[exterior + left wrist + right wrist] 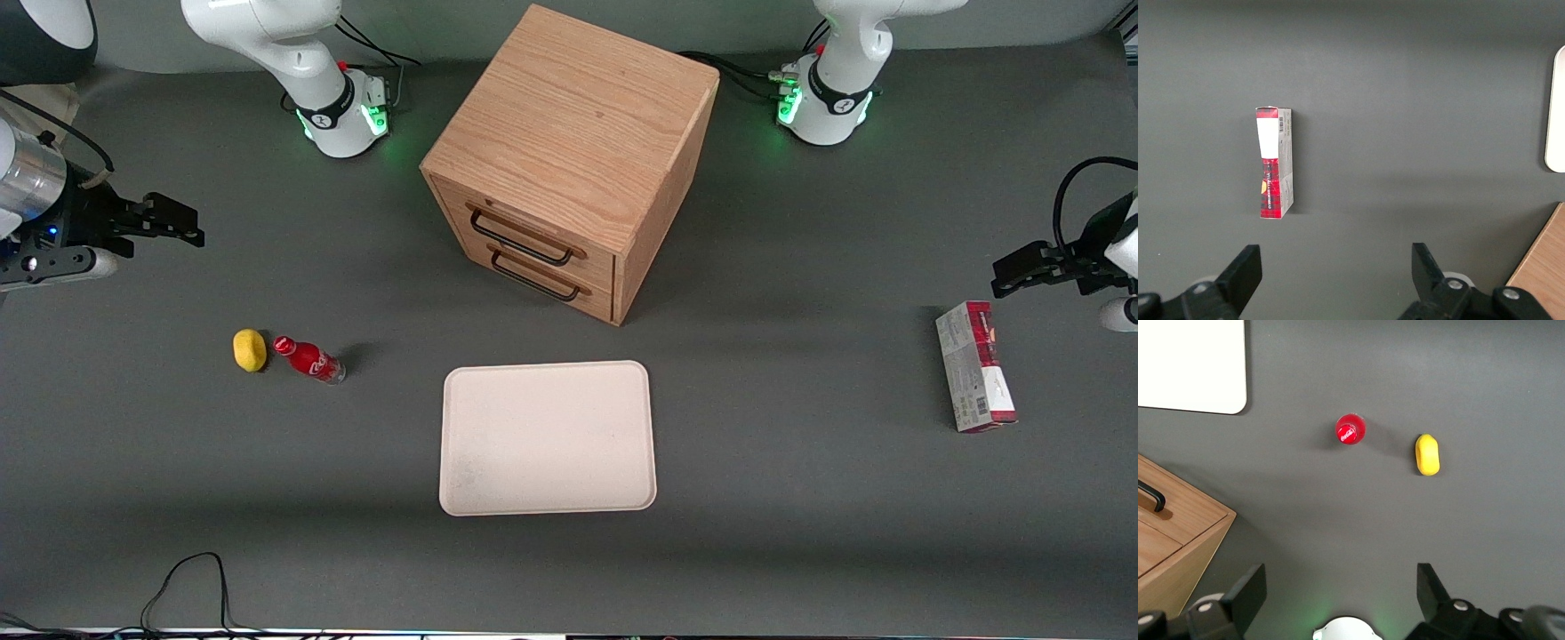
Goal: Place coke bottle on tray
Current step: 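Move the open right gripper over the red Coca-Cola bottle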
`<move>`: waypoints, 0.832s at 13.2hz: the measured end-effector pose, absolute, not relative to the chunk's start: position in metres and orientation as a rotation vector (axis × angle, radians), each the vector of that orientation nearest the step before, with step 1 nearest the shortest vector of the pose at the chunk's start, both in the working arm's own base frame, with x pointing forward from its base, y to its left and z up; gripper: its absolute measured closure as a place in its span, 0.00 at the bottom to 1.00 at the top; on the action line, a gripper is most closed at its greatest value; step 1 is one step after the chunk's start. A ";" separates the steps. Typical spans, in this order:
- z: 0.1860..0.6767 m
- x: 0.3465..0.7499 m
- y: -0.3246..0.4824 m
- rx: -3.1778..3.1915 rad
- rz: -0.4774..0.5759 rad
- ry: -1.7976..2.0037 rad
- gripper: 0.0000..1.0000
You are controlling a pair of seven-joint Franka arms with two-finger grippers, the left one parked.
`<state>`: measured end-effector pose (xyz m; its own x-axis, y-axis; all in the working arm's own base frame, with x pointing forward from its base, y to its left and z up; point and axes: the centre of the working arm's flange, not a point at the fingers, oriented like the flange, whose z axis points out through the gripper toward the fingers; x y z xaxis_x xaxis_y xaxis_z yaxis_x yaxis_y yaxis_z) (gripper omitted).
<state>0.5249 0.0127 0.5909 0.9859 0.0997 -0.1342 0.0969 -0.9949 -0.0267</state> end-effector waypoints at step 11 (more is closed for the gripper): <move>0.524 0.504 0.013 -3.105 0.118 -0.158 0.00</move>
<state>0.5040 0.0126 0.5243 0.9920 0.1025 -0.0741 0.1003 -0.9944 -0.0336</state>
